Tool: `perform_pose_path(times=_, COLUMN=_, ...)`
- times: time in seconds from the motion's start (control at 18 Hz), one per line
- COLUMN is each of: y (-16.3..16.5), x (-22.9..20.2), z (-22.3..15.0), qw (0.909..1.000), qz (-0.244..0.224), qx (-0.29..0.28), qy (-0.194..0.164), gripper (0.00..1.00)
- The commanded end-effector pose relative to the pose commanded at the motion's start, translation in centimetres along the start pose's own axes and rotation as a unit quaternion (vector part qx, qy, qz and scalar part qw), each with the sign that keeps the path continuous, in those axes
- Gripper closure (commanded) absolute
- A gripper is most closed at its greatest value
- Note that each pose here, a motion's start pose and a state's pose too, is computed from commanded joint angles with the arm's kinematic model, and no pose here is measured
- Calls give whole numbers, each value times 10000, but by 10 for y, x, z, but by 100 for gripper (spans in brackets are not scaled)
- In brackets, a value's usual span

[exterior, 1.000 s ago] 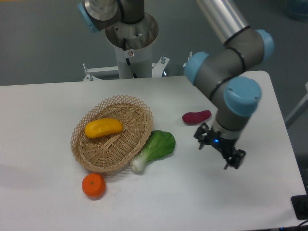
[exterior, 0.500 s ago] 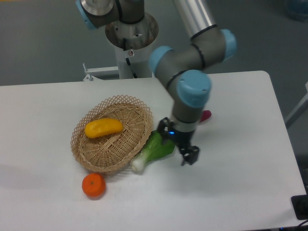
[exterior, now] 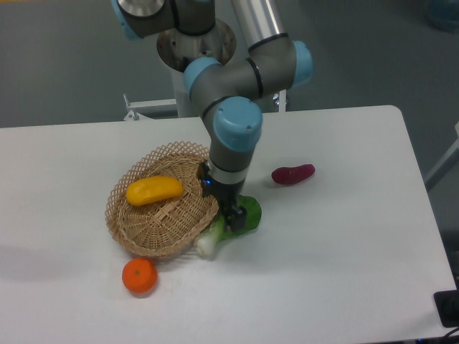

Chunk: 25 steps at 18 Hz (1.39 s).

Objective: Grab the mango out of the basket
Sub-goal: 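Move the gripper over the basket toward the yellow mango, then lower the gripper onto the yellow mango and close on it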

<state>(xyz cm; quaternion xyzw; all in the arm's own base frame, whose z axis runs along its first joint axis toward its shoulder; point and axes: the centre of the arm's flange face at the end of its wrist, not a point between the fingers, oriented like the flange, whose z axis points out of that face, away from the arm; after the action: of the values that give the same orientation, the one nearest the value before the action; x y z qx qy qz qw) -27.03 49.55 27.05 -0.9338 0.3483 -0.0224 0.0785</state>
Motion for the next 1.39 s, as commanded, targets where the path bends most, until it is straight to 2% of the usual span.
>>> perform_pose_path(times=0.61, y=-19, x=54, z=38, qw=9987, qz=145, qx=-138, qy=468, gripper=0)
perform_pose_path(times=1.28, y=-24, x=75, z=70, qw=9963, qz=-63, qx=-217, qy=826, gripper=0)
perform_pose_path(times=1.39, y=-26, x=76, z=72, qw=9966, qz=-74, qx=-199, qy=794, gripper=0)
